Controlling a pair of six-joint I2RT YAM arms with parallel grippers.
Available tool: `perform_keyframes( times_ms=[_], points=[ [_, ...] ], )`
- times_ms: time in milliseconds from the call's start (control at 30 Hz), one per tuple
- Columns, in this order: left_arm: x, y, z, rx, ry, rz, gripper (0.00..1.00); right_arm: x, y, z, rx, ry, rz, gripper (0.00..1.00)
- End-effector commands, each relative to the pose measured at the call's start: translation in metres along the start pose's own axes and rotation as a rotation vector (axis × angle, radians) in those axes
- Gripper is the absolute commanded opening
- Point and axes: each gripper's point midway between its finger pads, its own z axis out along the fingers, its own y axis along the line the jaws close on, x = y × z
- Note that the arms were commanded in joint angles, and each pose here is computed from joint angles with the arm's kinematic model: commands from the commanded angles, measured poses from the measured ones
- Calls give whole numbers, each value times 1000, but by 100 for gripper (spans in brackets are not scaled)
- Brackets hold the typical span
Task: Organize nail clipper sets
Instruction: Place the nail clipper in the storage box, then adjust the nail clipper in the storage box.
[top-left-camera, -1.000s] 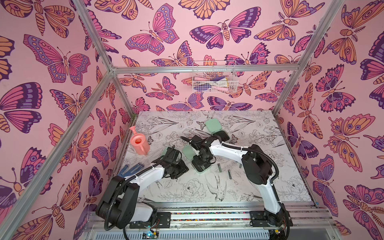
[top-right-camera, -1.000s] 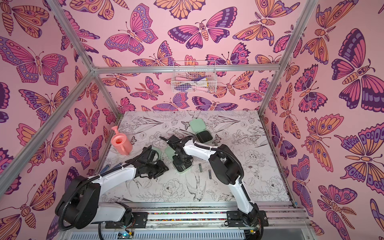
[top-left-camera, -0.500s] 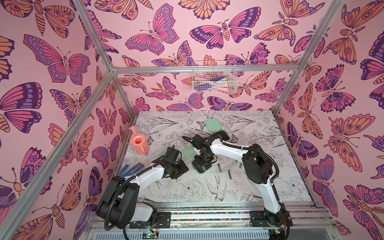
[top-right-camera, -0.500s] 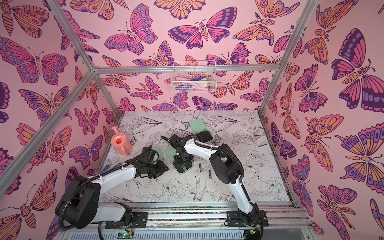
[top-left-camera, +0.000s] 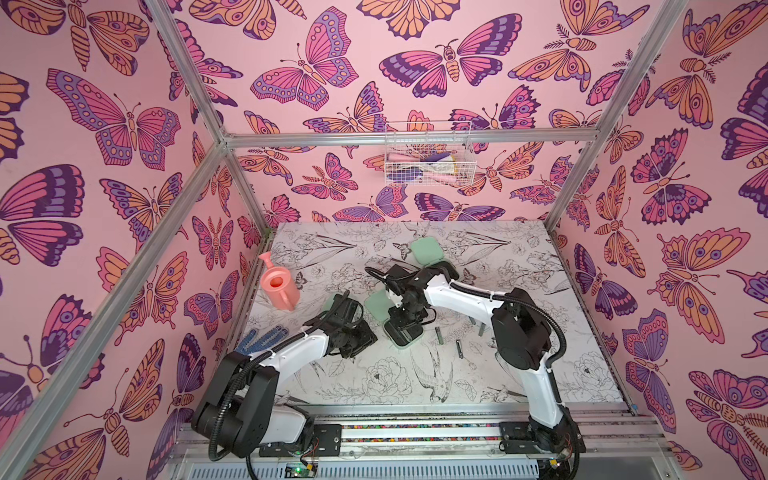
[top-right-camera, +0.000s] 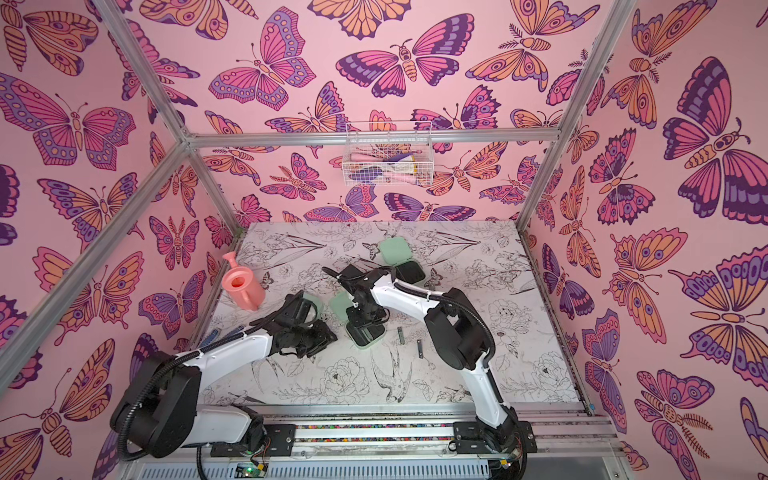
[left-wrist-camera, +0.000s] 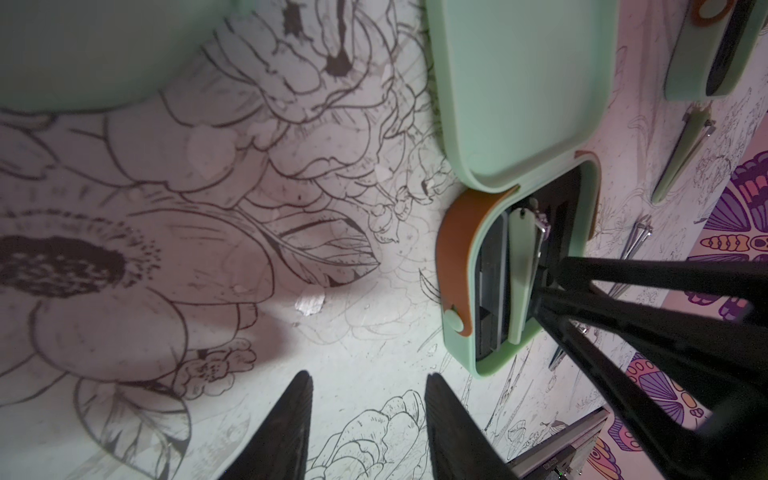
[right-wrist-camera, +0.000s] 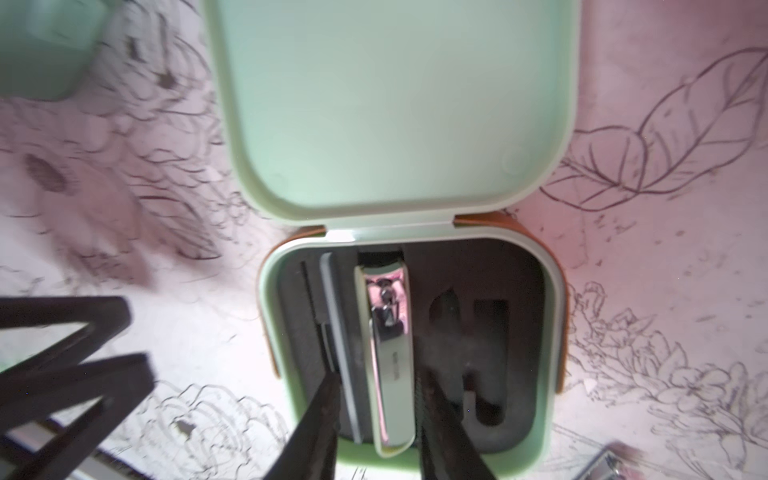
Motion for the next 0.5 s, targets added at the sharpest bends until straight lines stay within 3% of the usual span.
perform_keyframes(
  times_ms=[0,467],
  points=[
    [3,3,-1,-10,21,-2,47,-4,9,-25,-47,-34,10,34],
    [3,3,2,-16,32,-6,47,11,-6,0,-183,6,49,34]
  ],
)
